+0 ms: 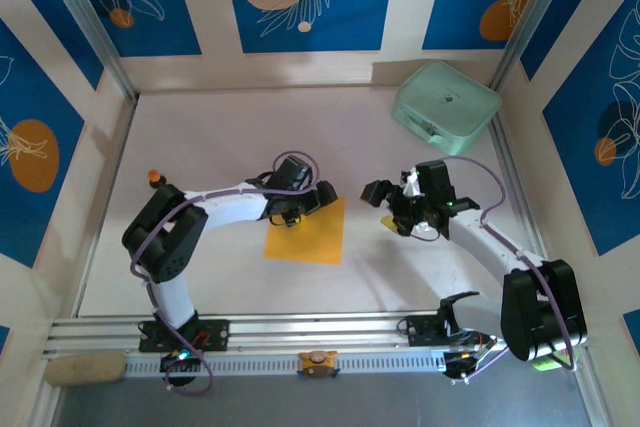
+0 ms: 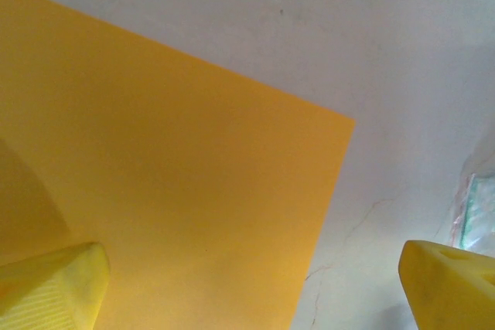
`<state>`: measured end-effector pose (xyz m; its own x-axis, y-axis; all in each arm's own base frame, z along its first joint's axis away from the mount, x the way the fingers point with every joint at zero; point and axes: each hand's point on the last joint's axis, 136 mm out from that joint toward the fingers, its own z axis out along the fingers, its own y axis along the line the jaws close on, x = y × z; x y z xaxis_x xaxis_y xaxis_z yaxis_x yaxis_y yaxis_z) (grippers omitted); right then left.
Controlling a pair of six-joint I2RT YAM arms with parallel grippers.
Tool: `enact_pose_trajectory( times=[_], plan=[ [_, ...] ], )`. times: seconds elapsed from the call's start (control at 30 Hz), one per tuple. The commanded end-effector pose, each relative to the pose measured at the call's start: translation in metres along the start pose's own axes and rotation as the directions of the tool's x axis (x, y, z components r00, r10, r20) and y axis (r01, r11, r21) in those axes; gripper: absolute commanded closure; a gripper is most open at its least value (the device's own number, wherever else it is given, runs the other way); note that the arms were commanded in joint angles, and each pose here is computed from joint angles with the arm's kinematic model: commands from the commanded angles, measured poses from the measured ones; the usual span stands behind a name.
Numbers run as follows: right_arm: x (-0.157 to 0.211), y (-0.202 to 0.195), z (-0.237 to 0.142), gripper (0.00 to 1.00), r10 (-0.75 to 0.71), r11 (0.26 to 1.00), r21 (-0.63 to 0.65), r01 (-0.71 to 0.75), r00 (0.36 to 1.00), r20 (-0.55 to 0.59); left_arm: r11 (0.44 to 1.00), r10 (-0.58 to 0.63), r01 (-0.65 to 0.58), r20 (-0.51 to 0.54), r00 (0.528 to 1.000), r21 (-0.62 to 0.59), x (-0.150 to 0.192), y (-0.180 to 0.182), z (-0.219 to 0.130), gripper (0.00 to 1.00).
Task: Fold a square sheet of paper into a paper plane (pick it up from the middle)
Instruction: Move the square sheet of paper to the center of the table.
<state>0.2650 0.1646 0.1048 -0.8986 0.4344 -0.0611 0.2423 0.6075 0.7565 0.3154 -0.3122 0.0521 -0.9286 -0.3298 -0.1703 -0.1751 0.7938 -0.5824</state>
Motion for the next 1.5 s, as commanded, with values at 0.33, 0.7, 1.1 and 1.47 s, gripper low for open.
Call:
enact_pose_trajectory(
  times=[0.33, 0.7, 1.1, 1.47],
  plan=[
    [-0.002, 0.016, -0.004, 0.01, -0.055, 0.998, -0.030, 0.056, 0.998, 0.038, 0.808, 0.449, -0.512, -0.257, 0.856, -0.293, -0.002, 0.029, -0.045, 0.12],
    [0.002, 0.012, 0.006, 0.01, -0.040, 0.999, 0.010, 0.040, 0.999, 0.003, 0.837, 0.343, -0.447, -0.334, 0.878, -0.317, 0.014, 0.034, -0.030, 0.07],
    [0.004, 0.001, 0.007, 0.01, -0.017, 0.999, 0.044, 0.017, 1.000, 0.001, 0.798, 0.335, -0.481, -0.394, 0.856, -0.364, 0.027, 0.037, -0.012, 0.04],
    [0.003, -0.003, 0.010, 0.01, 0.000, 0.998, 0.055, 0.000, 1.000, -0.005, 0.789, 0.321, -0.476, -0.400, 0.858, -0.388, 0.030, 0.038, -0.003, 0.02]
  ],
)
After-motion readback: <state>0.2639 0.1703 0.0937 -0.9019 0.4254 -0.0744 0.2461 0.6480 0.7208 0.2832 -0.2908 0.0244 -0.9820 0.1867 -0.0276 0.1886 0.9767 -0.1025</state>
